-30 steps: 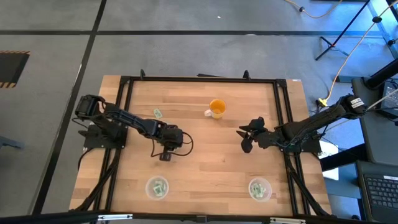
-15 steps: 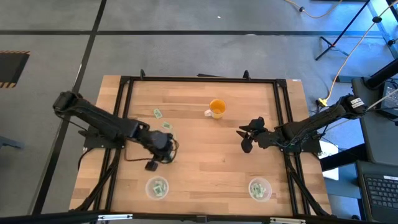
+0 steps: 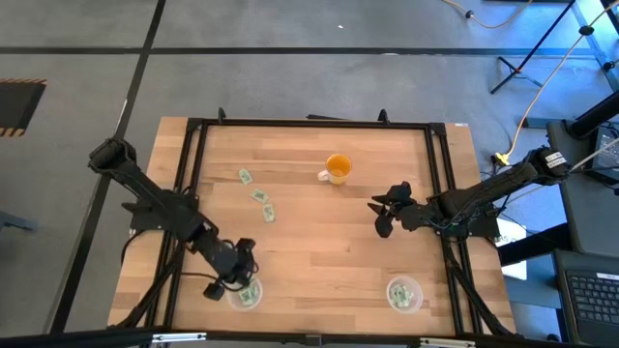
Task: Pick and place items into bin
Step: Put the stevia packet into the left transparent bin
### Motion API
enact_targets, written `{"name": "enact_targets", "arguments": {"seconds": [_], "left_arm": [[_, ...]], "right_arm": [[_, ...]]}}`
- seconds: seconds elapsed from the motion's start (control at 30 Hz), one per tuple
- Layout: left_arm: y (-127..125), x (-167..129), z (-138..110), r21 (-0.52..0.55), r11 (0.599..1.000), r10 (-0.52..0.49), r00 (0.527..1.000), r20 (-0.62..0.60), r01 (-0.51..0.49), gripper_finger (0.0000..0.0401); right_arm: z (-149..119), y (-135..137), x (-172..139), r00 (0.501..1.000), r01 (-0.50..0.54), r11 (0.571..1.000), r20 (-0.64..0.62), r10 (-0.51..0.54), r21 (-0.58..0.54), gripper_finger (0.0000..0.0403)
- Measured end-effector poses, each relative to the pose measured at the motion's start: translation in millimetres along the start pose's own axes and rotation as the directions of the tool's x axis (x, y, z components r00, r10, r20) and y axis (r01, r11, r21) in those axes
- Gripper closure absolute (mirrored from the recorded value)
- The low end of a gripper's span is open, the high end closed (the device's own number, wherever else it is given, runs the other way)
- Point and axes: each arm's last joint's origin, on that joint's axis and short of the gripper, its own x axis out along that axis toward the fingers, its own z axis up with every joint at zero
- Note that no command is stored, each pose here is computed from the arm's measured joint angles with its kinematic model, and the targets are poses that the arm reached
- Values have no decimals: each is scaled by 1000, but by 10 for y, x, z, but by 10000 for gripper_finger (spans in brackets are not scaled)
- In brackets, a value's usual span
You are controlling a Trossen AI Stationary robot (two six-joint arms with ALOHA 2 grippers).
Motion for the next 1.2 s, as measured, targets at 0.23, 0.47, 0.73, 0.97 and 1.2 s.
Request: {"name": "enact_targets", "arguments": {"seconds": [0.23,0.47,0.73,0.97,1.2], "left_arm": [[-140,309,-101,-16,1000,-4,999,-45,4,399],[-161,496,-172,-39,999,15,997,-79,-18,397],[-151,497,-166,-60,997,48,997,-62,-51,370],[-143,470,-159,-71,997,7,996,-83,-13,345],[-26,198,-12,-114,993,2,1000,-7,-3,345]], "right_arm": [[1,1,0,1000,0,1000,1,0,1,268],[0,0,0,1000,0,1000,0,0,0,268],[0,0,0,1000,0,1000,0,0,0,268],[-1,0,0,1000,0,1000,-1,0,-1,268],[-2,1,0,1000,-4,1000,-4,4,1,268]]}}
